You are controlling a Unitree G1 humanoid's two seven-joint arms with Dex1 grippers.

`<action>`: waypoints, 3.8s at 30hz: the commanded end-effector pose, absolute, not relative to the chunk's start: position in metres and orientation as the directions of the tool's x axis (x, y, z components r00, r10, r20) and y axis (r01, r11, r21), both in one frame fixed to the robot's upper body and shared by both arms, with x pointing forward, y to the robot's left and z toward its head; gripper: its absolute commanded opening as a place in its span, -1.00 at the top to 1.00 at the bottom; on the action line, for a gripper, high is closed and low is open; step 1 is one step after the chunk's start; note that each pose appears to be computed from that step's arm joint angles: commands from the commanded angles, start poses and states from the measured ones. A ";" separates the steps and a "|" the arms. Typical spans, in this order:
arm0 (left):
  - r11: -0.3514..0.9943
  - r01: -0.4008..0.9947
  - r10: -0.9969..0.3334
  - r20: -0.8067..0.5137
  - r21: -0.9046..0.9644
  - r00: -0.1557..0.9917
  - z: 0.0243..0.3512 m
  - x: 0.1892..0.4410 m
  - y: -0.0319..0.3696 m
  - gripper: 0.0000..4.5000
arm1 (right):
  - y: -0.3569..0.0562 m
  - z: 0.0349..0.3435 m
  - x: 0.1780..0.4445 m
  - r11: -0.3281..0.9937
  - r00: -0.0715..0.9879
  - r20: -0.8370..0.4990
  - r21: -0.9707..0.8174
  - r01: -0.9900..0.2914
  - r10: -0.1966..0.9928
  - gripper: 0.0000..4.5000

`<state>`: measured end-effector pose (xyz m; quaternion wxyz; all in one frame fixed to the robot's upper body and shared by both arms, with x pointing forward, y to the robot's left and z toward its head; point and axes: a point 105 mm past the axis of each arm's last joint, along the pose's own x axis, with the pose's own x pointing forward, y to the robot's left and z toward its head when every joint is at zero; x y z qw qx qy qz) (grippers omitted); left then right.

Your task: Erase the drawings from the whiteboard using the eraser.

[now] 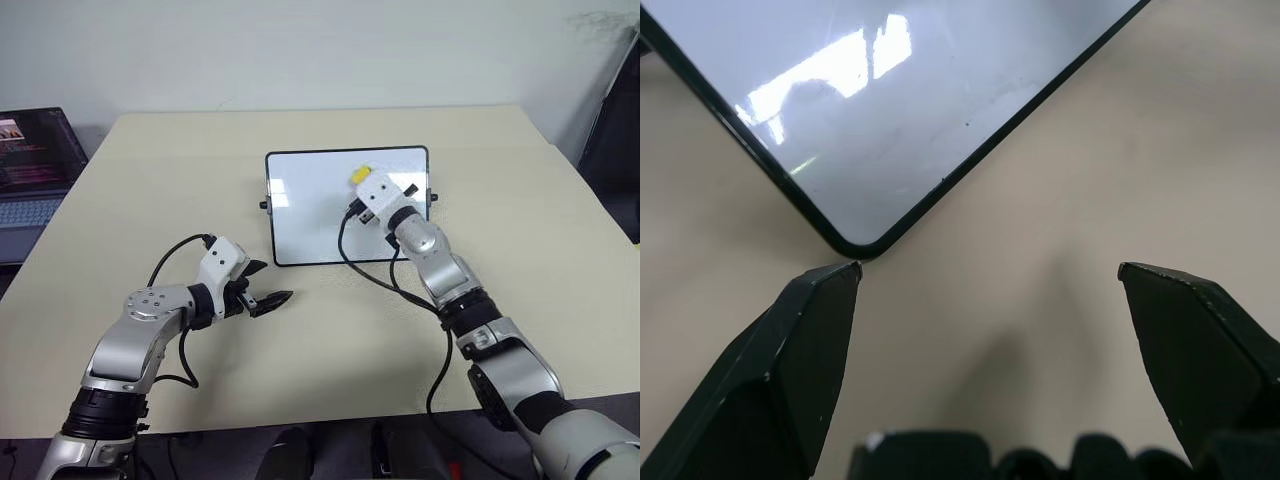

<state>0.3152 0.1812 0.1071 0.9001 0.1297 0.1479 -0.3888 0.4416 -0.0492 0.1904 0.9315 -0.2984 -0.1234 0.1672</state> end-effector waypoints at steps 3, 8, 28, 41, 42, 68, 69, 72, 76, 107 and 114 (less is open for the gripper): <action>0.654 0.741 -0.671 -0.333 0.154 0.662 0.120 0.317 0.178 -1.00 | -0.025 0.187 0.444 0.791 0.892 0.109 -0.518 -0.325 0.438 0.48; 0.651 0.744 -0.674 -0.334 0.155 0.659 0.121 0.317 0.177 -1.00 | 0.021 0.175 0.428 0.694 0.805 0.077 -0.559 -0.453 0.588 0.48; 0.654 0.741 -0.675 -0.327 0.150 0.662 0.123 0.316 0.176 -1.00 | 0.003 0.069 0.394 0.598 0.730 -0.168 -0.468 -0.650 0.662 0.48; 0.467 0.873 -0.824 -0.289 0.141 0.488 0.146 0.300 0.135 -1.00 | -0.056 0.160 0.348 0.722 0.768 0.081 -0.414 -0.553 0.635 0.48; 0.444 0.885 -0.837 -0.287 0.141 0.466 0.149 0.298 0.131 -1.00 | -0.063 0.158 0.344 0.731 0.784 0.063 -0.412 -0.543 0.618 0.48; 0.051 0.964 -0.949 -0.287 0.261 0.128 0.166 0.309 0.040 -1.00 | -0.206 0.115 0.329 0.999 0.976 -0.216 -0.049 -0.004 -0.006 0.48; 0.052 0.964 -0.950 -0.286 0.261 0.129 0.166 0.309 0.040 -1.00 | -0.208 0.115 0.330 0.999 0.976 -0.219 -0.050 0.005 -0.016 0.48; 0.058 0.964 -0.950 -0.282 0.259 0.133 0.165 0.309 0.038 -1.00 | -0.215 0.112 0.332 0.999 0.974 -0.225 -0.033 0.027 -0.033 0.48; 0.071 0.964 -0.950 -0.277 0.255 0.144 0.164 0.309 0.040 -1.00 | -0.216 0.109 0.336 1.000 0.973 -0.230 -0.008 0.025 -0.026 -0.07; 0.989 0.100 -0.092 -0.069 0.108 0.993 0.094 0.270 0.210 -1.00 | -0.223 0.085 0.244 0.995 0.993 0.064 0.022 -0.101 0.099 -0.98; 0.987 0.115 -0.106 -0.087 0.112 0.991 0.090 0.268 0.205 -1.00 | -0.229 0.067 0.233 0.995 0.995 -0.022 0.015 -0.096 0.096 -0.98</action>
